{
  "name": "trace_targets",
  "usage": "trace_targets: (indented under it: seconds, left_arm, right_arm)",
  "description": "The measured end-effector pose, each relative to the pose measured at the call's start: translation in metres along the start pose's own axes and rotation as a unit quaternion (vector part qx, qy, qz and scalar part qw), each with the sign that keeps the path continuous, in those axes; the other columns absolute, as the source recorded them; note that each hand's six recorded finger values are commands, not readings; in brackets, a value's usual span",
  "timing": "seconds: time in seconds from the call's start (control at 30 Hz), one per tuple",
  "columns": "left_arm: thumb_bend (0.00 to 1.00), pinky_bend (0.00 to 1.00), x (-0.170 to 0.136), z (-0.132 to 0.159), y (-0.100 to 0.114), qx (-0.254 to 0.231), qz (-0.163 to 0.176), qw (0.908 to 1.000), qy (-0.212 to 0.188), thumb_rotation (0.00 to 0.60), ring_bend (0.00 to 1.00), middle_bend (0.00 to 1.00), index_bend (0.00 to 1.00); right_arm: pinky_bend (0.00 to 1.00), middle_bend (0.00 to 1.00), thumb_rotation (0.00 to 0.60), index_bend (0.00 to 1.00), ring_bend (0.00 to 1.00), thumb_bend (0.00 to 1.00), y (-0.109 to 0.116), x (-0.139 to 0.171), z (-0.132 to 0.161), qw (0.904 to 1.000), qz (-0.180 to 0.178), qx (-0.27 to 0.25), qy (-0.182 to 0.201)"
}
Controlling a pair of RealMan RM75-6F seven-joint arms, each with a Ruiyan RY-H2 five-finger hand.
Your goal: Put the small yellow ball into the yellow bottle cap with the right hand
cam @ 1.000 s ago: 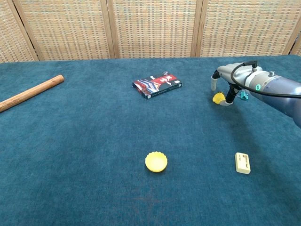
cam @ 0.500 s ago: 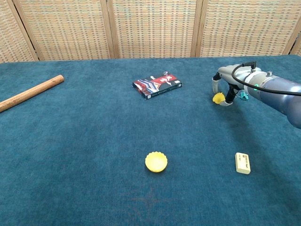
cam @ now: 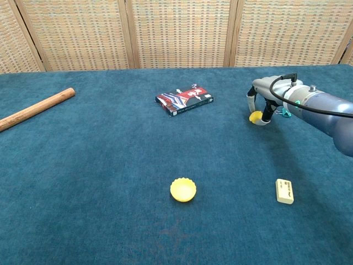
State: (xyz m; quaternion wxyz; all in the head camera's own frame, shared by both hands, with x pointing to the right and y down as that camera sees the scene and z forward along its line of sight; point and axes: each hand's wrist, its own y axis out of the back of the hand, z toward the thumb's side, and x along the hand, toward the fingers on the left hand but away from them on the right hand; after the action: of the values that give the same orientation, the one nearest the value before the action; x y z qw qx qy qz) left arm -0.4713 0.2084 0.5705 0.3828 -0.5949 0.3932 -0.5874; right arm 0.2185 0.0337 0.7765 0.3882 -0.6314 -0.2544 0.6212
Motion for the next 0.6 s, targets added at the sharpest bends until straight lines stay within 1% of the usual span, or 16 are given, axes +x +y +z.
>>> trace_targets:
  seconds: [0.17,0.3,0.6]
  left_arm:
    - [0.1,0.0,0.0,0.0,0.001,-0.002,0.002,1.0,-0.001,0.6,0.0,0.0,0.0]
    - [0.1,0.0,-0.001,0.001,0.002,-0.003,0.004,1.0,-0.003,0.6,0.0,0.0,0.0]
    - [0.1,0.0,-0.002,0.001,0.005,-0.008,0.006,0.9999,-0.005,0.6,0.0,0.0,0.0]
  right_arm:
    - [0.19,0.28,0.6,0.54,0.06,0.26,0.003,0.002,0.002,1.0,-0.007,0.002,0.004]
    - [0.2,0.28,0.6,0.54,0.06,0.26,0.011,0.006,0.005,0.9997,-0.02,0.005,0.013]
    - [0.2,0.28,0.6,0.54,0.06,0.26,0.033,0.031,0.021,0.9975,-0.051,0.02,0.045]
